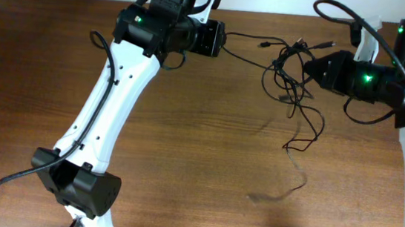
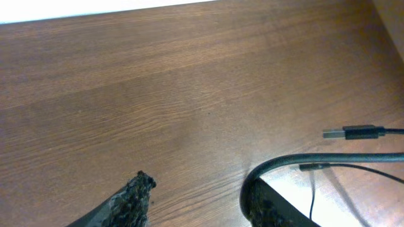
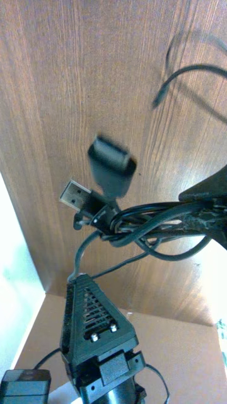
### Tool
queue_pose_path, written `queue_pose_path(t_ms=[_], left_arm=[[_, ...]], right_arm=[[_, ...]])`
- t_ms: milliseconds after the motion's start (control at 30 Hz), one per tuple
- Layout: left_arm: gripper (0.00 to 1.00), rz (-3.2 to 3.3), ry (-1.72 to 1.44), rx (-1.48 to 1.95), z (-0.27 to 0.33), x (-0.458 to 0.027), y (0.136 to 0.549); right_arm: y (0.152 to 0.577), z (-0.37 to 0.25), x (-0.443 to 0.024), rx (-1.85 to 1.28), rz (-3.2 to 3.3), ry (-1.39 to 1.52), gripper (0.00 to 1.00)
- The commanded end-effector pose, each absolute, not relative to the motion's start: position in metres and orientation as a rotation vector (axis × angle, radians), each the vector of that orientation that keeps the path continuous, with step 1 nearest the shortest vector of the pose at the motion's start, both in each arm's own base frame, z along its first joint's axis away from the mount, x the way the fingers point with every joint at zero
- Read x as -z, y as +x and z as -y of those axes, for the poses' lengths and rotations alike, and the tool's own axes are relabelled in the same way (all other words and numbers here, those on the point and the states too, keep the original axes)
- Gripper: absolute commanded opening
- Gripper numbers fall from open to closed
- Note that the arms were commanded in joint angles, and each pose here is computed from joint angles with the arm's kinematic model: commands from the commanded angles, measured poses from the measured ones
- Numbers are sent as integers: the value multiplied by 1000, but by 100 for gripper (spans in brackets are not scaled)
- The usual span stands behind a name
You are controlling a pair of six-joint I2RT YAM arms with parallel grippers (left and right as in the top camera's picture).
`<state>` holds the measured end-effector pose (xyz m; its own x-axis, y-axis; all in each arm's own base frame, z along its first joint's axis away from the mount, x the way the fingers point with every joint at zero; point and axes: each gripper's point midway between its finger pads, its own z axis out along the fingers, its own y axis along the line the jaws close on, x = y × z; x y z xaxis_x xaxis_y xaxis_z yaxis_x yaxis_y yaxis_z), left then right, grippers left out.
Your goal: Untangle cables
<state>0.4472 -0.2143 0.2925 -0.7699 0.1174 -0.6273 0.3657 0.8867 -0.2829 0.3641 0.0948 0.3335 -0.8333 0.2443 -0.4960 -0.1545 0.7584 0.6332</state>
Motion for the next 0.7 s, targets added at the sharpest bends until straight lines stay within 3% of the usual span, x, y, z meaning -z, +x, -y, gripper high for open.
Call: queue_pose_path(t_ms=[0,33,133,233,400,667], left_arm=[[54,-2371,430,438,192,-305,452],[50,-2373,426,368,183,-303,456],[22,-2404,279,46,128,-297,469],[0,-2423,189,-77,94,-295,472],[0,-2425,150,-37,95,-295,473],[0,-2360,319,421,160,-309,469]], right_arm=[[358,-82,-342,-854,-2359,54,4],[357,-81,-340,-843,-2366,41,4],[355,-60,-322,-677,-2445,122,4],[341,-9,-292,-294,-2575,333,4],[333,6,-285,-181,-2608,404,4],[350,-26,-267,-434,-2671,340,4]])
